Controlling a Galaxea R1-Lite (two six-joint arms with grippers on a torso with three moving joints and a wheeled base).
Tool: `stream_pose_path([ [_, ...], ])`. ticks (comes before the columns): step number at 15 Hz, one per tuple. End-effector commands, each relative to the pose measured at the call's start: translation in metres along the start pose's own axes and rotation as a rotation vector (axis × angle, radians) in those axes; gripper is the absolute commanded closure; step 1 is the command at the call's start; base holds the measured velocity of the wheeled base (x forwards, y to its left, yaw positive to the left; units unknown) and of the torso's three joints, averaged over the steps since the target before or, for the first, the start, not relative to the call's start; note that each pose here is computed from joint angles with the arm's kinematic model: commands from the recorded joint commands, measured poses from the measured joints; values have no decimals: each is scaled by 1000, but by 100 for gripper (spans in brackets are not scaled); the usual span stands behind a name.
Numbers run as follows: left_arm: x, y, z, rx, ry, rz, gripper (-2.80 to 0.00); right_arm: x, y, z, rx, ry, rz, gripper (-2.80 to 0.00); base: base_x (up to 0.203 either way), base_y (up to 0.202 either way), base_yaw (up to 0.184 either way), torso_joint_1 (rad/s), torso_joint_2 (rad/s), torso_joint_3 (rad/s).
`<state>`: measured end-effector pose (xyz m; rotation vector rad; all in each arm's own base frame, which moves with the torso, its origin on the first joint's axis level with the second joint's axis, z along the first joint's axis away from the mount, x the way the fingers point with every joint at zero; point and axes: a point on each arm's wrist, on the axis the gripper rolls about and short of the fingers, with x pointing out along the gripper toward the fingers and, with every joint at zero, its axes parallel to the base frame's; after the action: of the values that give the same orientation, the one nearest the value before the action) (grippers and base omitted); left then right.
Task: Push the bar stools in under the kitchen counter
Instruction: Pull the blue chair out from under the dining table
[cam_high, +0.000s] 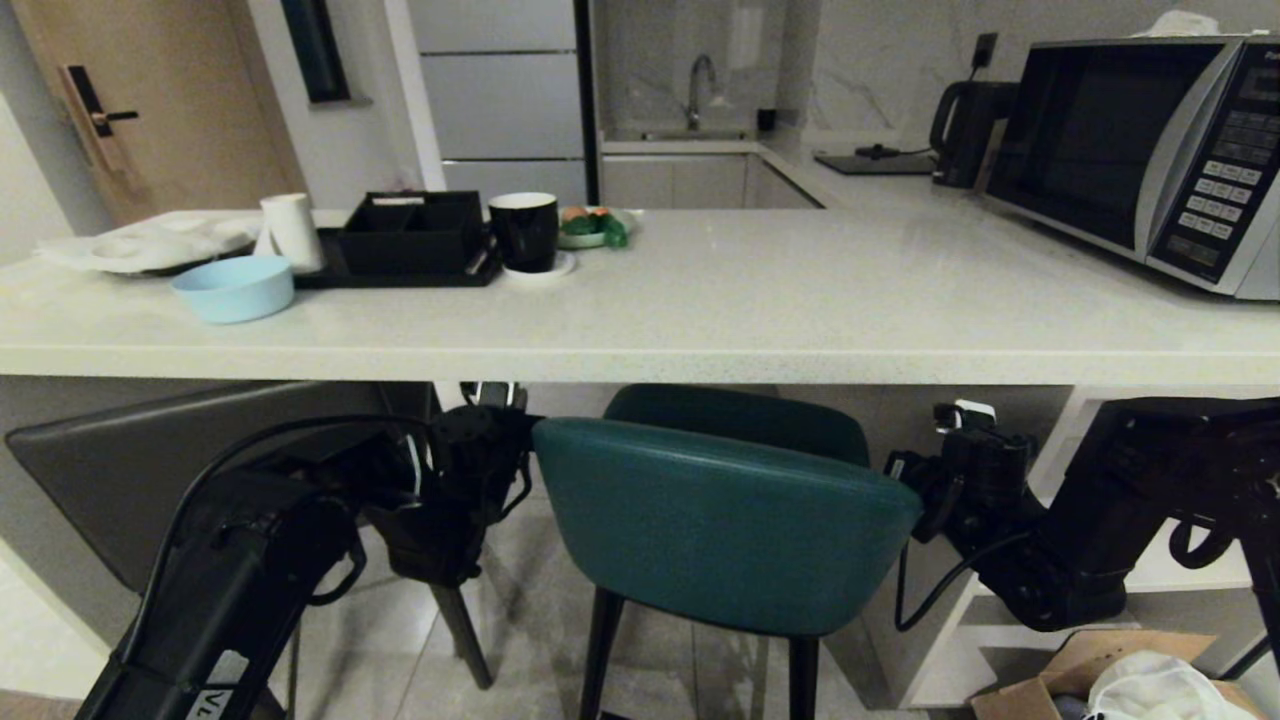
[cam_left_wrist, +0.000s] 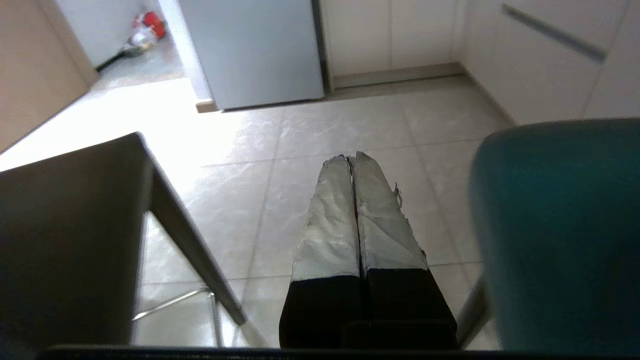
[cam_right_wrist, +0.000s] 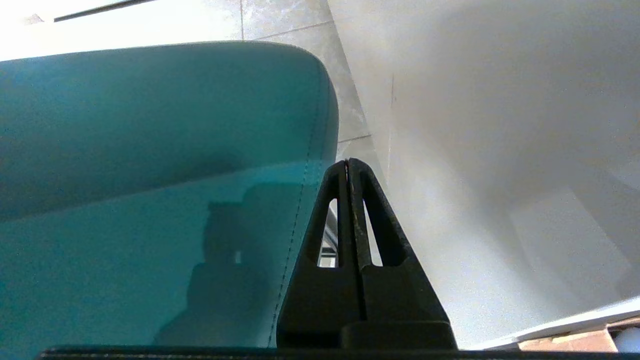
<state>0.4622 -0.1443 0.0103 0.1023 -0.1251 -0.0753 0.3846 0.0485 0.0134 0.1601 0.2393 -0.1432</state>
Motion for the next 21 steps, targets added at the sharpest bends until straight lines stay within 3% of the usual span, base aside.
stream_pose_path([
  [1,10,-9,0,-6,-24,-8,0,4,6,-4,-1,-6,14,0,0,0,0,0,0,0],
  [5,13,-19,6,-14,-31,-29,0,-2,19,-6,8,-5,29,0,0,0,0,0,0,0],
  [8,3,-38,9,-34,-18,-74,0,-8,21,-10,4,3,37,0,0,0,0,0,0,0],
  [13,-8,-63,-2,-43,11,-126,0,-15,19,-19,-1,19,40,0,0,0,0,0,0,0],
  [21,-61,-61,-8,-39,102,-182,0,-12,19,-26,-8,32,37,0,0,0,0,0,0,0],
])
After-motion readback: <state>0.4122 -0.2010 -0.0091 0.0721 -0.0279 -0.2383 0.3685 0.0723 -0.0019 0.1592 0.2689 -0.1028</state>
